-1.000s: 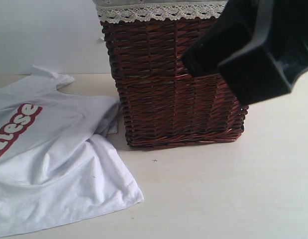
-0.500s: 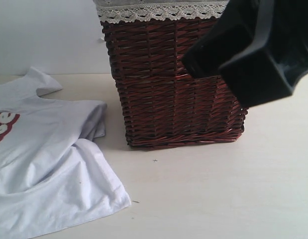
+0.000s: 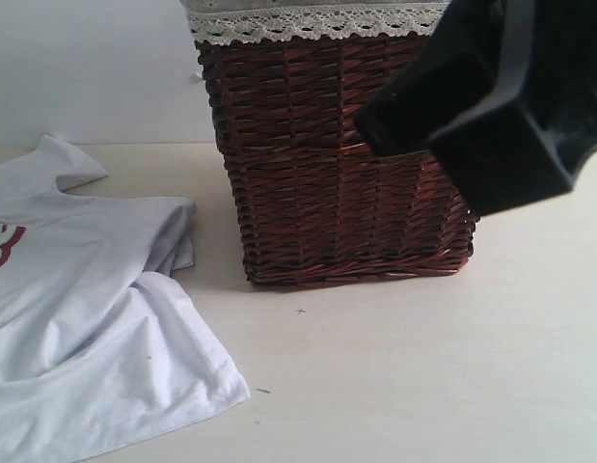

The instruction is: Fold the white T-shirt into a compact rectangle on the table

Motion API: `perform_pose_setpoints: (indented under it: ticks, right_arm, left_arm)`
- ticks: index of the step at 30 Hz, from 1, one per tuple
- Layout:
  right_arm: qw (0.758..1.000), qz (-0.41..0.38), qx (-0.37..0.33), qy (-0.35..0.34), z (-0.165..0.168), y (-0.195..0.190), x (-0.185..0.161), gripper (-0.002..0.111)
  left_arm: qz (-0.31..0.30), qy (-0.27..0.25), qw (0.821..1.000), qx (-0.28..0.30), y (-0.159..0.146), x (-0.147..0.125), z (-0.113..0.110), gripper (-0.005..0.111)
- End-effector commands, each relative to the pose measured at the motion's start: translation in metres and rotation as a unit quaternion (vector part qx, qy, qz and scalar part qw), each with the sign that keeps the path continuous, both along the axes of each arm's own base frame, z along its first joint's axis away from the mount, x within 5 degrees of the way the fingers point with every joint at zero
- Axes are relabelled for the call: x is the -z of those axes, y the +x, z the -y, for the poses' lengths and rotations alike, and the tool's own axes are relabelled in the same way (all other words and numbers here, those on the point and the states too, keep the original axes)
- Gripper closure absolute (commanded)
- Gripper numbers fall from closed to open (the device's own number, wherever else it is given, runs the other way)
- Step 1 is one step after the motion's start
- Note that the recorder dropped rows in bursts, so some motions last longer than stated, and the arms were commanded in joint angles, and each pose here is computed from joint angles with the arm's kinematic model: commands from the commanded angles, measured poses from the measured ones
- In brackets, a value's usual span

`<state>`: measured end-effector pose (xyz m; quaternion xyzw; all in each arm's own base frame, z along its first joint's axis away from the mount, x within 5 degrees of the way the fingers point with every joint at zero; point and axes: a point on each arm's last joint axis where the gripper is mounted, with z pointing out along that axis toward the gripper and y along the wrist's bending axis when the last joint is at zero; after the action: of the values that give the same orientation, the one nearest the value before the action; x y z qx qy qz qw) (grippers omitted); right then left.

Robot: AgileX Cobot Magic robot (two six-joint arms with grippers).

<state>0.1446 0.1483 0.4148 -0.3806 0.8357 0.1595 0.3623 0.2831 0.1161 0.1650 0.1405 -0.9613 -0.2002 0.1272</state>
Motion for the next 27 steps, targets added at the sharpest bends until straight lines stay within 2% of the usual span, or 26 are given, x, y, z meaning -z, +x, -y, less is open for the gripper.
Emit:
perform_pose_setpoints:
  ticks: [1, 4, 9, 13, 19, 23, 25, 27]
  right_arm:
    - [1.0, 0.003, -0.001, -0.004, 0.001, 0.0, 0.0, 0.108]
    - [1.0, 0.004, -0.002, -0.005, 0.002, 0.0, 0.0, 0.108]
    - [1.0, 0.008, -0.004, -0.003, 0.004, -0.003, 0.001, 0.108]
    - [1.0, 0.013, -0.003, 0.002, 0.006, -0.004, 0.007, 0.108]
    - [1.0, 0.019, -0.002, 0.008, 0.01, -0.008, 0.014, 0.108]
    - [1.0, 0.021, -0.001, 0.01, 0.011, -0.01, 0.017, 0.108]
    - [1.0, 0.021, -0.001, 0.01, 0.011, -0.01, 0.017, 0.108]
    - [1.0, 0.021, -0.001, 0.01, 0.011, -0.01, 0.017, 0.108]
  left_arm:
    - [-0.053, 0.018, 0.998, -0.021, -0.029, 0.008, 0.005, 0.107]
    - [-0.038, 0.019, 0.998, -0.037, -0.044, 0.018, 0.005, 0.107]
    - [-0.024, 0.016, 0.994, -0.107, -0.067, 0.029, -0.013, 0.107]
    - [0.016, 0.033, 0.991, -0.131, -0.063, 0.021, -0.028, 0.107]
    - [0.07, 0.098, 0.98, -0.156, -0.06, 0.012, -0.05, 0.107]
    - [0.155, 0.072, 0.971, -0.168, -0.048, 0.016, -0.055, 0.107]
    - [0.211, 0.046, 0.959, -0.185, -0.04, 0.018, -0.056, 0.107]
    - [0.232, 0.031, 0.953, -0.19, -0.038, 0.022, -0.06, 0.107]
